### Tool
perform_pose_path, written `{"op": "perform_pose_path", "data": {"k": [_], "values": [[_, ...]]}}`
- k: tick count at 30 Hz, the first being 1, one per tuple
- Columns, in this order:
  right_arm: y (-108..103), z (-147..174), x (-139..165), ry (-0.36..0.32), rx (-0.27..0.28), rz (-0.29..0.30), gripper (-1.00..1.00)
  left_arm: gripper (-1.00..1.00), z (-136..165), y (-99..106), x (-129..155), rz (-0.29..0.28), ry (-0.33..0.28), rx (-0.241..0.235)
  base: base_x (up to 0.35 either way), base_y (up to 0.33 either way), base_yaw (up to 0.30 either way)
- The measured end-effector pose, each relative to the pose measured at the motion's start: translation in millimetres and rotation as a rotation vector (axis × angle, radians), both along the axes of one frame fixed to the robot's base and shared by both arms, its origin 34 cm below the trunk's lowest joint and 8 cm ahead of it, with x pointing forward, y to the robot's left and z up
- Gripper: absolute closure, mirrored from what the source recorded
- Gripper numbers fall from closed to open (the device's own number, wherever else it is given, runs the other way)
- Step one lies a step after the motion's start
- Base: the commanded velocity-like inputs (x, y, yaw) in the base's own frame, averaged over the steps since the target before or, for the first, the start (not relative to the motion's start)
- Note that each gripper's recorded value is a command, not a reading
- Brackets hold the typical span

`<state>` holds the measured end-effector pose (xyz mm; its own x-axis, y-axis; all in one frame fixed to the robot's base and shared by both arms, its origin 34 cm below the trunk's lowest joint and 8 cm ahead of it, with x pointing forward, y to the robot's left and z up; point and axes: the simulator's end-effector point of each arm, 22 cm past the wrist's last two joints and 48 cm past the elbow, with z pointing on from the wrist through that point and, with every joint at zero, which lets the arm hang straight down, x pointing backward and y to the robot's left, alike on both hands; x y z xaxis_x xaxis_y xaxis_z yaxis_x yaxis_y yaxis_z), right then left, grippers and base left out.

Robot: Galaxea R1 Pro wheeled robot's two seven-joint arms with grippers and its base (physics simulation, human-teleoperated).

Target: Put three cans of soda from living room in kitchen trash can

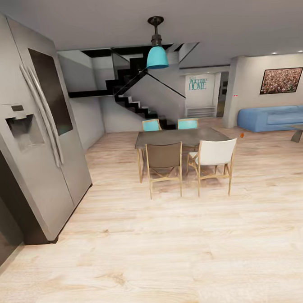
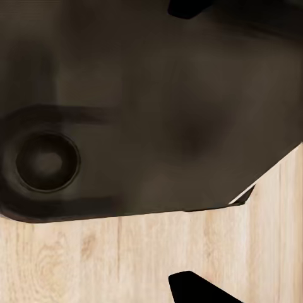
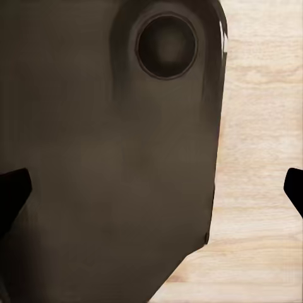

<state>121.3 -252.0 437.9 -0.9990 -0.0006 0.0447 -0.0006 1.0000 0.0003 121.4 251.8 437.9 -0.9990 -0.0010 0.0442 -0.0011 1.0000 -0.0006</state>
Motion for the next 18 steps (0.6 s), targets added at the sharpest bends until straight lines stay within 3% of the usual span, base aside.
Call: {"op": "perform_pose_path", "data": {"k": [2,13,18], "values": [[-0.3,0.0,1.5,-0.004,0.003,0.008,-1.00,-1.00,-0.1,-8.9,5.8,0.018,-0.017,-0.015,0.000,0.000,0.000],[-3.5,-0.1,3.6,-0.013,-0.012,0.005,-1.00,-1.00,0.2,-10.0,40.4,0.037,-0.113,-0.015,0.000,0.000,0.000],[-3.9,-0.1,3.5,-0.014,-0.014,0.003,-1.00,-1.00,0.3,-10.4,41.6,0.039,-0.117,-0.016,0.000,0.000,0.000]]}}
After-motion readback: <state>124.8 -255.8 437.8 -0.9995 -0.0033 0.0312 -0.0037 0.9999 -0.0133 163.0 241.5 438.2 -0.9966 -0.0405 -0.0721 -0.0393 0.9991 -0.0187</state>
